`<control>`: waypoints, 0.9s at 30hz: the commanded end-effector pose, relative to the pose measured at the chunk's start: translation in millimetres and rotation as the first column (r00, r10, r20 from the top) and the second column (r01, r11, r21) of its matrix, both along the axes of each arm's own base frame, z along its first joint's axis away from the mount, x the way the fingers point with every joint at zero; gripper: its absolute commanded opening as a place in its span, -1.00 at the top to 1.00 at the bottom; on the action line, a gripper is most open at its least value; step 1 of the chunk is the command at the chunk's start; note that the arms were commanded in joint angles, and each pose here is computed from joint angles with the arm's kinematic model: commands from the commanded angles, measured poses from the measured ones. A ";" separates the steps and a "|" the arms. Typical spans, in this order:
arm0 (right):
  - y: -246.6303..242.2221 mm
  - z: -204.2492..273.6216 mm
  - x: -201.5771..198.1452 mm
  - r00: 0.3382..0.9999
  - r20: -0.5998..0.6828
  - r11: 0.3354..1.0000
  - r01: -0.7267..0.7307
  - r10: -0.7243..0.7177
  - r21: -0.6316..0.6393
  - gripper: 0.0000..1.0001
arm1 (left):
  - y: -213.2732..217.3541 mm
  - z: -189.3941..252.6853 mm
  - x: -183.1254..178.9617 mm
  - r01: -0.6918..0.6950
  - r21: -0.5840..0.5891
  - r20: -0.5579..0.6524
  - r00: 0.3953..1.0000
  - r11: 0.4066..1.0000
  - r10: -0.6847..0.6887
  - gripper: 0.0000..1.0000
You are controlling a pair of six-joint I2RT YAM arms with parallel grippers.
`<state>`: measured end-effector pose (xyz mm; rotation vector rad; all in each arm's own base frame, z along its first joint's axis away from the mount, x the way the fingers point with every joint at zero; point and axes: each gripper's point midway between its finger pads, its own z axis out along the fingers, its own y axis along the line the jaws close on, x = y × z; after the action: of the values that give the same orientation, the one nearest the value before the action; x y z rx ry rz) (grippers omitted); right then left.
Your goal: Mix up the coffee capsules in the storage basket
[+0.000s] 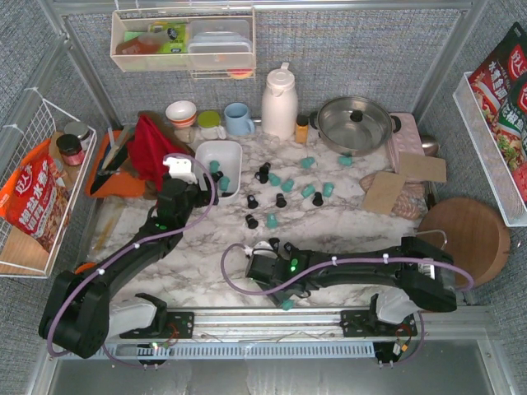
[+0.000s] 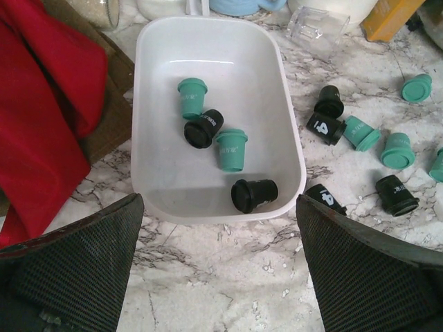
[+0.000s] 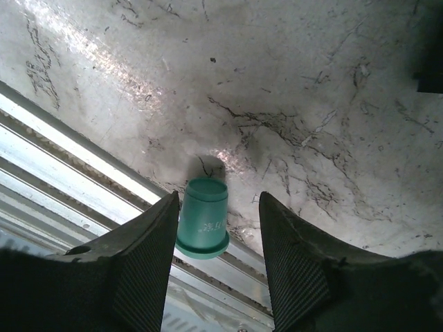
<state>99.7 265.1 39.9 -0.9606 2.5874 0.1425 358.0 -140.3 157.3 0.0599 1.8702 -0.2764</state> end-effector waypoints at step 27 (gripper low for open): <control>-1.1 -16.9 -12.6 0.998 -0.057 0.999 -0.015 0.012 -0.048 0.30 | -9.1 0.1 -0.2 0.027 -0.051 -0.006 1.000 0.998 -0.027 -0.99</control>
<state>86.7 264.8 22.1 -1.0116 2.6484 0.1181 355.3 -145.5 151.8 0.0514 1.8879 -0.3175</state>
